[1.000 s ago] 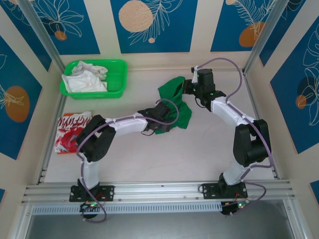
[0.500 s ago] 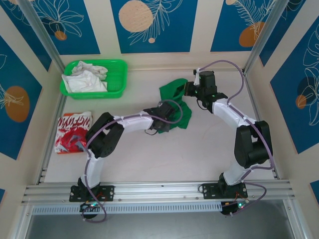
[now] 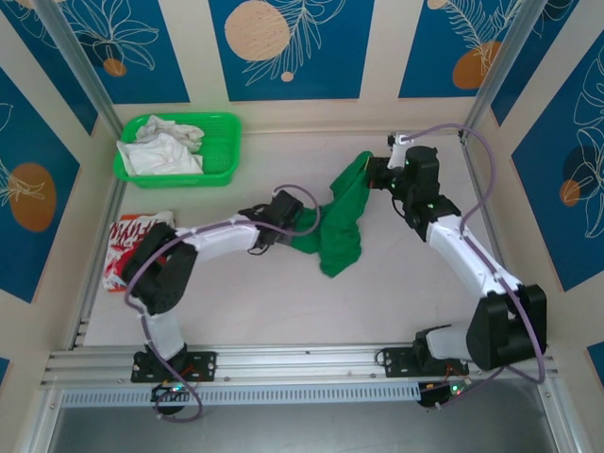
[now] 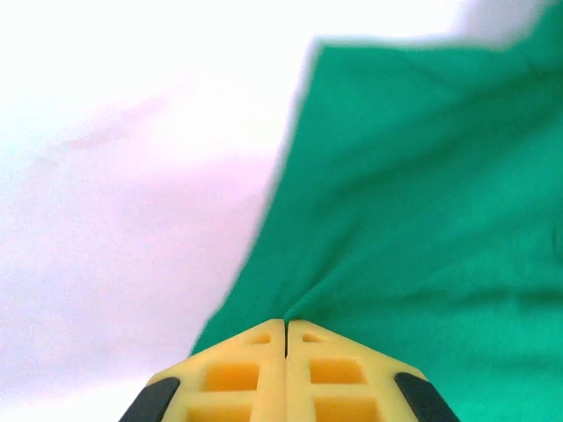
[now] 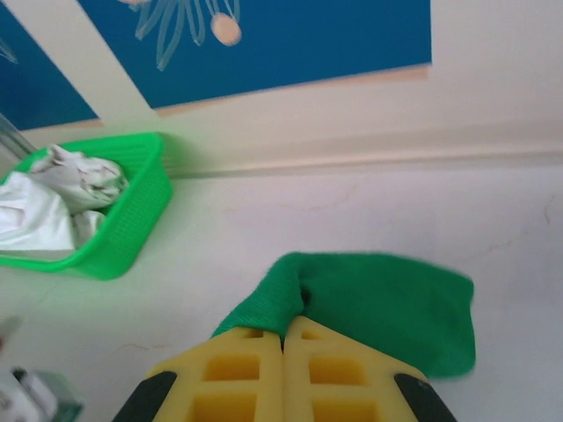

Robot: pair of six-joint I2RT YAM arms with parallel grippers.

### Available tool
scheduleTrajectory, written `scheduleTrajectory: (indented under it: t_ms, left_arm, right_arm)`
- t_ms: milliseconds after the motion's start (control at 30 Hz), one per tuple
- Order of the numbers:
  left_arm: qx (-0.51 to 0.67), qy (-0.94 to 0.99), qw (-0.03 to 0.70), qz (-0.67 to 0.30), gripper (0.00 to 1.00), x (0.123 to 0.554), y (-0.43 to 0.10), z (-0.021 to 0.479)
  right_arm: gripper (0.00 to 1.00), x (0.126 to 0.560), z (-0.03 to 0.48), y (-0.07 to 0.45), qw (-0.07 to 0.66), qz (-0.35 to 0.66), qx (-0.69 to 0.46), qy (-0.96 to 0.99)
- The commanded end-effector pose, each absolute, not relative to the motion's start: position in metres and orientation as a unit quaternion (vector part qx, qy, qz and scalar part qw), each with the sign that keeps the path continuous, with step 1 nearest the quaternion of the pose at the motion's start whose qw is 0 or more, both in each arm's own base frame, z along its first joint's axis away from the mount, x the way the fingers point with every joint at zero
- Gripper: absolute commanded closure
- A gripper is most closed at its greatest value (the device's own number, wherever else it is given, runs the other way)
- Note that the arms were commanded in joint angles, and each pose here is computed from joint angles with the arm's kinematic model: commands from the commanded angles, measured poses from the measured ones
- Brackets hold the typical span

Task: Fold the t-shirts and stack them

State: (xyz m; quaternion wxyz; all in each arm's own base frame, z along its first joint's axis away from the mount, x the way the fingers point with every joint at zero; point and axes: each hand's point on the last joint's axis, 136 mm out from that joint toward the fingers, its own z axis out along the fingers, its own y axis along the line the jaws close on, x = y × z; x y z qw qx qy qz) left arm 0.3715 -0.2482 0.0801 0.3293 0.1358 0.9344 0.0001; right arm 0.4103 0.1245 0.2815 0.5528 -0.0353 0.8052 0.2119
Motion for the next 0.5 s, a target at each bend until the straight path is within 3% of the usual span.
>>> scheduleTrajectory:
  t_ms: [0, 300, 467]
  left_arm:
    - [0.109, 0.898, 0.425, 0.030, 1.00, 0.395, -0.218, 0.143]
    - [0.057, 0.837, 0.544, 0.029, 1.00, 0.401, -0.173, 0.254]
    - [0.047, 0.807, 0.588, 0.030, 1.00, 0.399, -0.157, 0.306]
  right_arm:
    - [1.00, 0.384, 0.343, 0.127, 0.631, 0.220, -0.092, 0.738]
    - [1.00, 0.315, 0.393, 0.135, 0.685, 0.248, -0.171, 0.663]
    - [1.00, 0.297, 0.403, 0.133, 0.696, 0.252, -0.184, 0.647]
